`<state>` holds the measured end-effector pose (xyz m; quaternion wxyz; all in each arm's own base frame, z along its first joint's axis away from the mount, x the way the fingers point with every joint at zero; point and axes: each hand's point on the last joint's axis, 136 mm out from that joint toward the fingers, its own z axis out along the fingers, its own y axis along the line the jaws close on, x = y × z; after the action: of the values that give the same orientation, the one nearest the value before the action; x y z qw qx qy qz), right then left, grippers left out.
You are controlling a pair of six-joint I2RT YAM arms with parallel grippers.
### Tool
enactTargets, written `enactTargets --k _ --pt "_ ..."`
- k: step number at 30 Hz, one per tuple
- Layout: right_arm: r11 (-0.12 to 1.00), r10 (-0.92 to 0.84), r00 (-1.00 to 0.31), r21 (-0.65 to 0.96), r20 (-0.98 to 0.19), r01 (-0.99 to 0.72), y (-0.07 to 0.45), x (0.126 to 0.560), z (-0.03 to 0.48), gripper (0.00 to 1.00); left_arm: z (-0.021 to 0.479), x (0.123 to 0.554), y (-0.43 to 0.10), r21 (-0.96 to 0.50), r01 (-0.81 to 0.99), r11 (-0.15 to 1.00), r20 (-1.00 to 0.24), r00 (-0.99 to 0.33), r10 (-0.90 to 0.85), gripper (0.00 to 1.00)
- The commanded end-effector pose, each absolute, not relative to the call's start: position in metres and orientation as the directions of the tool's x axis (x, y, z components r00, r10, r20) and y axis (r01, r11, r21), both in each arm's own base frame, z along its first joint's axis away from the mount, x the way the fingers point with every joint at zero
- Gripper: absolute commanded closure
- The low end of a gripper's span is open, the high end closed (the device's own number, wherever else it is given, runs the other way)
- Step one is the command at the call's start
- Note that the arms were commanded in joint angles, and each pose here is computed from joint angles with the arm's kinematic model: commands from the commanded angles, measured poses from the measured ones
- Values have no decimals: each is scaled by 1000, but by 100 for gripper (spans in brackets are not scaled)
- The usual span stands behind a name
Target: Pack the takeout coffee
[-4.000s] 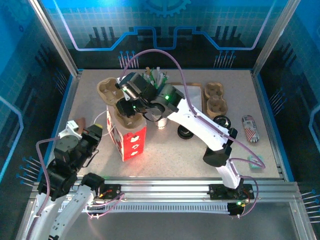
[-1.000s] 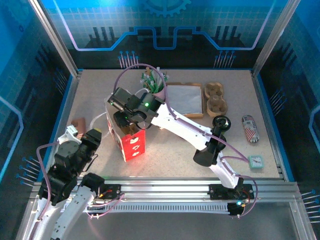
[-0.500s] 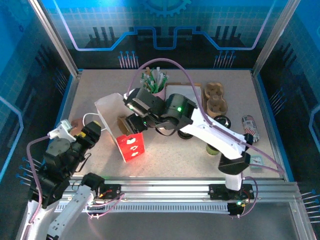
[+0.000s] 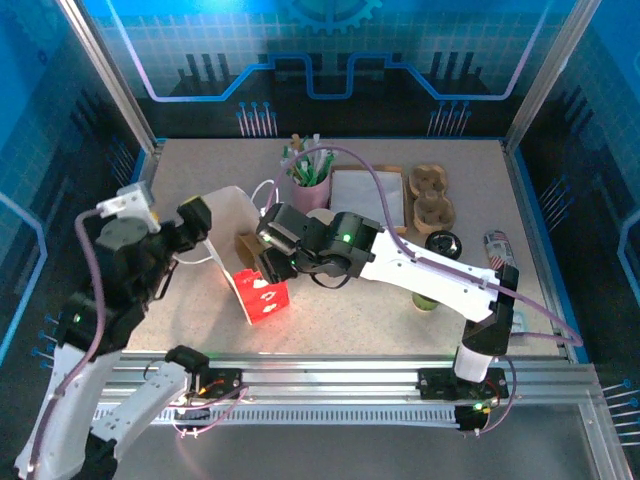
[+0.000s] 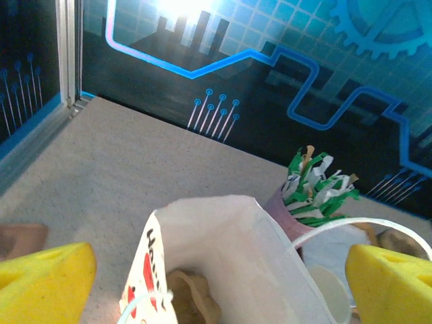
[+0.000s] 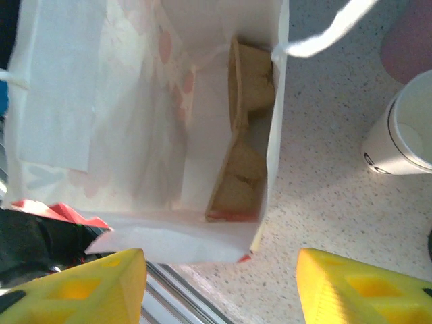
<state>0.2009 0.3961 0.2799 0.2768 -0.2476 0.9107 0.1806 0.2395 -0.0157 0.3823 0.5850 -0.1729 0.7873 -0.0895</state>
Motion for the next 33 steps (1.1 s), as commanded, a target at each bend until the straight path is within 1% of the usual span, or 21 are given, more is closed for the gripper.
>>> enactTargets --k 1,5,9,11,12,13,14,16,19,21,24,26,28,31,33 --pt "820 -258 -734 260 -628 -511 397 209 293 39 401 265 -18 -190 -155 969 -945 -238 -224 5" --pt "818 -241 -738 277 -631 -504 391 213 293 40 399 296 -23 -47 -159 986 -950 -297 -93 10" --pt "792 -250 -729 298 -637 -533 386 213 301 40 374 321 -36 53 -110 993 -903 -429 1 10" --pt "783 -266 -705 279 -657 -556 380 212 309 38 366 327 -30 104 -144 984 -886 -462 26 15" --pt "784 -274 -693 263 -666 -563 376 212 311 38 363 328 -25 126 -158 979 -881 -471 37 20" --pt "781 -279 -683 254 -674 -570 371 212 313 37 361 328 -21 139 -168 976 -880 -473 44 24" --pt "778 -283 -678 251 -679 -576 367 211 315 36 358 329 -19 145 -172 974 -878 -477 46 25" --pt "766 -292 -673 255 -680 -591 360 209 316 35 351 330 -11 172 -196 965 -866 -497 54 25" --pt "751 -304 -661 255 -686 -610 352 204 316 33 348 327 -5 207 -208 956 -864 -498 79 29" --pt "746 -309 -657 253 -688 -616 347 203 314 33 343 328 -3 222 -202 954 -865 -492 97 29" --pt "737 -319 -654 255 -686 -626 343 200 311 32 325 334 -11 246 -147 958 -848 -511 139 27" --pt "731 -323 -652 257 -686 -633 342 200 310 31 313 338 -14 276 -117 954 -828 -533 174 32" --pt "725 -330 -650 258 -684 -639 340 198 309 31 305 342 -15 297 -95 950 -814 -546 200 42" --pt "718 -335 -647 260 -685 -646 339 197 308 31 302 345 -15 304 -87 949 -807 -553 208 45" --pt "712 -336 -649 266 -683 -650 340 197 306 30 301 348 -13 307 -94 947 -805 -557 205 44"
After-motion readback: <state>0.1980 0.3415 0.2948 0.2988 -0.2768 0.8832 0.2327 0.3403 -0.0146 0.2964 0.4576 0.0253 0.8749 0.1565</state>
